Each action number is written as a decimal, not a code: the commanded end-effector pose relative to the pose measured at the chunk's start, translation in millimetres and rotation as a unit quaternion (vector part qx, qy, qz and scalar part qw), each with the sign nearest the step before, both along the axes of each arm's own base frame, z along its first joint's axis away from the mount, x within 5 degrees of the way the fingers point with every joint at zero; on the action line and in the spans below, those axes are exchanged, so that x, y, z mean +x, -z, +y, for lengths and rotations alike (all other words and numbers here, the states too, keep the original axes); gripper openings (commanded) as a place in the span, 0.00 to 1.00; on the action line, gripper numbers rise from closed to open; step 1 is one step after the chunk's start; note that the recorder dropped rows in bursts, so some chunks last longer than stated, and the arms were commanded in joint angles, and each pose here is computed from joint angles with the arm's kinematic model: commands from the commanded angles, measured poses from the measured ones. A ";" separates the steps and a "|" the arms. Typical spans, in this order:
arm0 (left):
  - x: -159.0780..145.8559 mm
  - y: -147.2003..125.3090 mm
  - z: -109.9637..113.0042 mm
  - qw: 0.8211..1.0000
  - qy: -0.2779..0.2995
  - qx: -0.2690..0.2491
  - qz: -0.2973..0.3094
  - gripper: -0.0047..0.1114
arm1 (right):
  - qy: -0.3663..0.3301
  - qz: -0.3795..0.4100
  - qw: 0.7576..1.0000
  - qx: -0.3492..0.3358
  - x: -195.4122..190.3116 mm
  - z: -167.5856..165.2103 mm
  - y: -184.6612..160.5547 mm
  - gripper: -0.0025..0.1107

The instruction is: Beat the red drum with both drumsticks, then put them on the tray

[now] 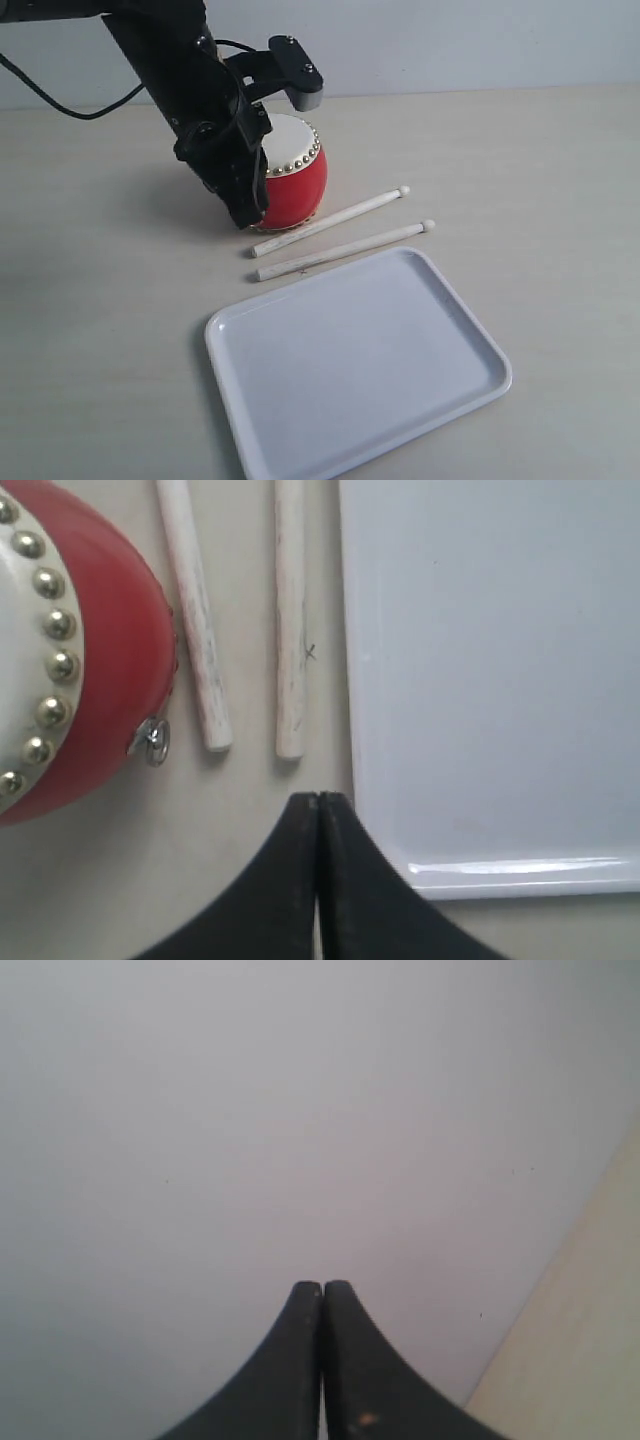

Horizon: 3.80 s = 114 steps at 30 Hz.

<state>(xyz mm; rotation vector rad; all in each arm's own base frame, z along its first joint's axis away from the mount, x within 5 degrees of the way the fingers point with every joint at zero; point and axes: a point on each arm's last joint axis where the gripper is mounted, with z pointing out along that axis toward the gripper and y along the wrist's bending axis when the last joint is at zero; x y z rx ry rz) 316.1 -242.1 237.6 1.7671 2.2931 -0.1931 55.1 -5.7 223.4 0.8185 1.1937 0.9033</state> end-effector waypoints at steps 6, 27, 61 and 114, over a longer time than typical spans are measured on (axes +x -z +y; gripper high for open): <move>-26.2 -67.4 27.2 0.995 -0.053 -0.080 -0.009 0.04 | -0.001 0.001 1.000 -0.003 -0.2 0.3 1.6 0.02; -161.6 -44.3 144.5 0.876 -0.300 -0.340 -0.163 0.04 | -0.018 -0.062 0.998 0.021 -8.1 2.0 -48.2 0.02; -265.1 -49.9 205.6 0.710 -0.299 -0.551 -0.321 0.04 | -0.475 0.211 0.325 -0.790 338.0 110.1 -73.7 0.02; -265.3 -46.8 205.0 0.733 -0.275 -0.518 -0.344 0.04 | -0.520 0.045 0.072 -0.850 368.1 217.5 95.4 0.36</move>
